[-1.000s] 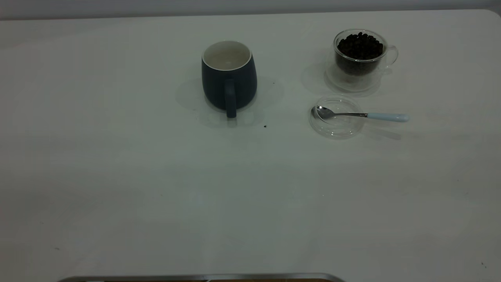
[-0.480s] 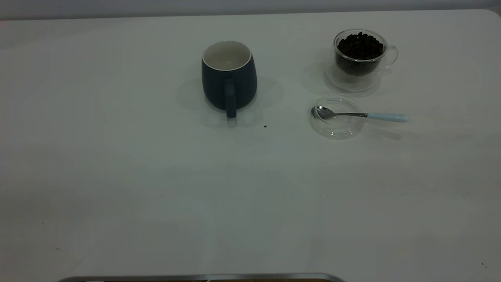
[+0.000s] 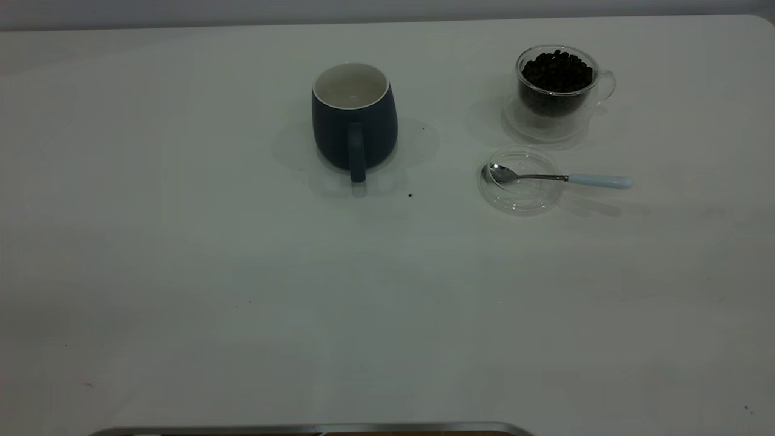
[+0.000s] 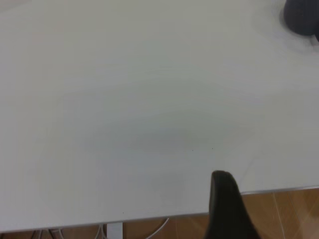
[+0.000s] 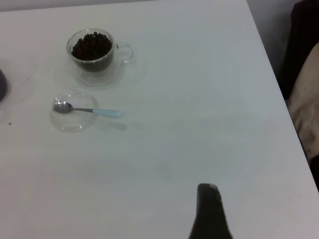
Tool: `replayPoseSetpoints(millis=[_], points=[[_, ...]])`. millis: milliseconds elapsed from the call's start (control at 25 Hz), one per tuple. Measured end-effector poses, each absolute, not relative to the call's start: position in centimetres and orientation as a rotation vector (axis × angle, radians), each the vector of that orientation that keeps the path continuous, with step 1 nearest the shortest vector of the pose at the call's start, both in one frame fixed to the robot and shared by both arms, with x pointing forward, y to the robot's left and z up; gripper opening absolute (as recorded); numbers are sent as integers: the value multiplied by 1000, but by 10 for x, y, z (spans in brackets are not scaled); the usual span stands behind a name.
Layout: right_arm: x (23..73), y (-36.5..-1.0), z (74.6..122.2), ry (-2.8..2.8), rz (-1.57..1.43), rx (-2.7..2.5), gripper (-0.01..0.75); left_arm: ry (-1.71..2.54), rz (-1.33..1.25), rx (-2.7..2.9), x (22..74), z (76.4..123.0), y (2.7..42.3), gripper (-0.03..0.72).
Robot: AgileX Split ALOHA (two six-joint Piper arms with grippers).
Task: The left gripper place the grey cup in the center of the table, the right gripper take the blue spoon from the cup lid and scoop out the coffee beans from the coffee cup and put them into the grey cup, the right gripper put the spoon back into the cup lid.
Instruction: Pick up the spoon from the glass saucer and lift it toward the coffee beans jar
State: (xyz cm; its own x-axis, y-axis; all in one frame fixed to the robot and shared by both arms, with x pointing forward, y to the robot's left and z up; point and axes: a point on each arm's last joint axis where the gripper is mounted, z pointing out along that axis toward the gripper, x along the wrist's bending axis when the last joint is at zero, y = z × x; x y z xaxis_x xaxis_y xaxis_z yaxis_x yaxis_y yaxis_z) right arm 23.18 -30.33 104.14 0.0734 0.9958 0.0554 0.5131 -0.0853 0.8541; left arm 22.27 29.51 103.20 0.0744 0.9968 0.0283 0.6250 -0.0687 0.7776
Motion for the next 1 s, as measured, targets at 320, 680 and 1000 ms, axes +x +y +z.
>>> replayPoseSetpoints(millis=[320, 680, 1000], points=[[232, -303, 1041, 1515, 914, 1682, 588, 1614, 799, 1757, 223, 1032, 295, 513], [232, -300, 1041, 1530, 959, 1694, 583, 1614, 799, 1757, 223, 1032, 295, 513], [270, -284, 1054, 1610, 1135, 1753, 564, 1614, 799, 1757, 223, 1032, 295, 513]])
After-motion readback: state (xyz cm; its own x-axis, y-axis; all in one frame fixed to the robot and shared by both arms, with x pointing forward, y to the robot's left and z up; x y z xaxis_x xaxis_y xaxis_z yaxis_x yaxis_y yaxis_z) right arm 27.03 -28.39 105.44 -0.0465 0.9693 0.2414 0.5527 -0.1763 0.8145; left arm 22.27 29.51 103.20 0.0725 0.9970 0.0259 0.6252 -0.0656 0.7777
